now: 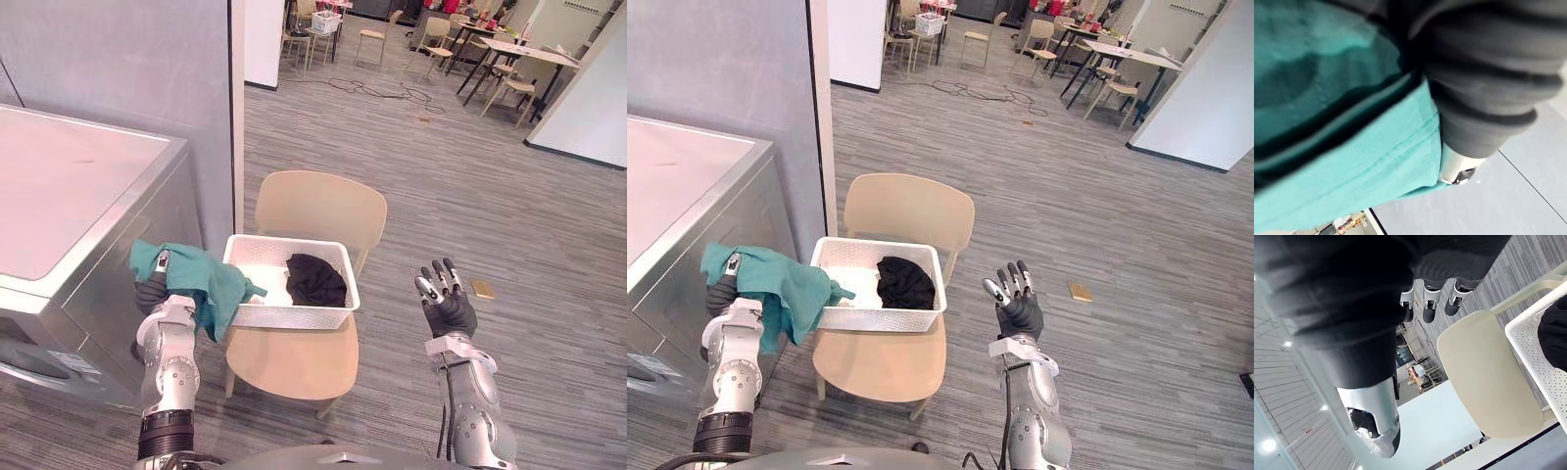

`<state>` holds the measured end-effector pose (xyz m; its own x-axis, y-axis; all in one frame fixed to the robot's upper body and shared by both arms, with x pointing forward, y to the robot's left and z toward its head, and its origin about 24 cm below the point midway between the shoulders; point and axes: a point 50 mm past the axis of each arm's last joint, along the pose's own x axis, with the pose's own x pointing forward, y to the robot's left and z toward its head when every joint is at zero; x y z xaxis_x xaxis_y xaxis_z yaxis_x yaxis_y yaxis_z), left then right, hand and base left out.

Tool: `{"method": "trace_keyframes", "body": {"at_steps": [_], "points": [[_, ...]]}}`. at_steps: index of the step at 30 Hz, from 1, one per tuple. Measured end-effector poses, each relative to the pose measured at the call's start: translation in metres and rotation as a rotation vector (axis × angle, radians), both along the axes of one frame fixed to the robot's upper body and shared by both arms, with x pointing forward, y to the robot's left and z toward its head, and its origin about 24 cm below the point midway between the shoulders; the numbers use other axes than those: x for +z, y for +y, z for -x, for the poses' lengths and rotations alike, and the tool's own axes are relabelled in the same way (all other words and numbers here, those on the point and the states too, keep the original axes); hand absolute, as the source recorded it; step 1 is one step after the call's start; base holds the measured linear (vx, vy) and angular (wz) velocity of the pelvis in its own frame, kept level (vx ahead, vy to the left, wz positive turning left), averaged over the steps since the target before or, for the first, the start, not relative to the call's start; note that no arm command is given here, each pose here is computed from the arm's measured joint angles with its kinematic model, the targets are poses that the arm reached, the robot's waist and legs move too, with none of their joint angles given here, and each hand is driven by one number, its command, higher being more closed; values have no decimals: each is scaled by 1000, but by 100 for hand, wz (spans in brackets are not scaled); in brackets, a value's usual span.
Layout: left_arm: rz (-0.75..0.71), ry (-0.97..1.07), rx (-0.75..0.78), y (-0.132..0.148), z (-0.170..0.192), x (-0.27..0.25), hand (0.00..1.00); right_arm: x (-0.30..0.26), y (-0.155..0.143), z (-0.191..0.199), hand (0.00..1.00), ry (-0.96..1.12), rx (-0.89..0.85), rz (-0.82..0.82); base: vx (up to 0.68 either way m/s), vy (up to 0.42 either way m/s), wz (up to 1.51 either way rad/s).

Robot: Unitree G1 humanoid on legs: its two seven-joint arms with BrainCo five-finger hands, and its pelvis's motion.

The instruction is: Pick up the laundry basket with both hands and put the clothes into the washing machine.

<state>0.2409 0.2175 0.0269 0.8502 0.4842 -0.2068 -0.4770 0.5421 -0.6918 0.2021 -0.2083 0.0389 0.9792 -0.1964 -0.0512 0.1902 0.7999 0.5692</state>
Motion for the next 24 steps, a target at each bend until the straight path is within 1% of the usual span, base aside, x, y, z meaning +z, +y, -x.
{"method": "trace_keyframes", "body": {"at_steps": [4, 8, 10, 12, 14, 17, 20, 24], "points": [[-11, 5, -11, 2, 10, -4, 100, -11, -2, 2, 0, 54, -13, 7, 0, 0, 0], [-16, 38, -45, 3, 24, -14, 100, -23, -15, 10, 0, 108, -94, -5, 8, -4, 6], [-16, 46, -54, 5, 38, -20, 100, -33, -37, 26, 0, 186, -204, 54, 13, -9, 22], [-11, 74, -52, 8, 48, -27, 100, -43, -52, 37, 0, 244, -287, 50, 8, -5, 17], [10, 126, -53, 12, 65, -39, 100, -63, -71, 60, 0, 363, -401, 41, 5, -5, 14], [31, 172, -53, 12, 82, -50, 100, -79, -83, 85, 0, 486, -493, 57, -17, 3, 17], [76, 234, -39, 8, 103, -62, 100, -96, -80, 106, 0, 600, -549, 39, -25, 10, 7], [126, 275, -26, 4, 118, -70, 100, -108, -66, 117, 0, 679, -496, 21, -12, -4, 12]]}}
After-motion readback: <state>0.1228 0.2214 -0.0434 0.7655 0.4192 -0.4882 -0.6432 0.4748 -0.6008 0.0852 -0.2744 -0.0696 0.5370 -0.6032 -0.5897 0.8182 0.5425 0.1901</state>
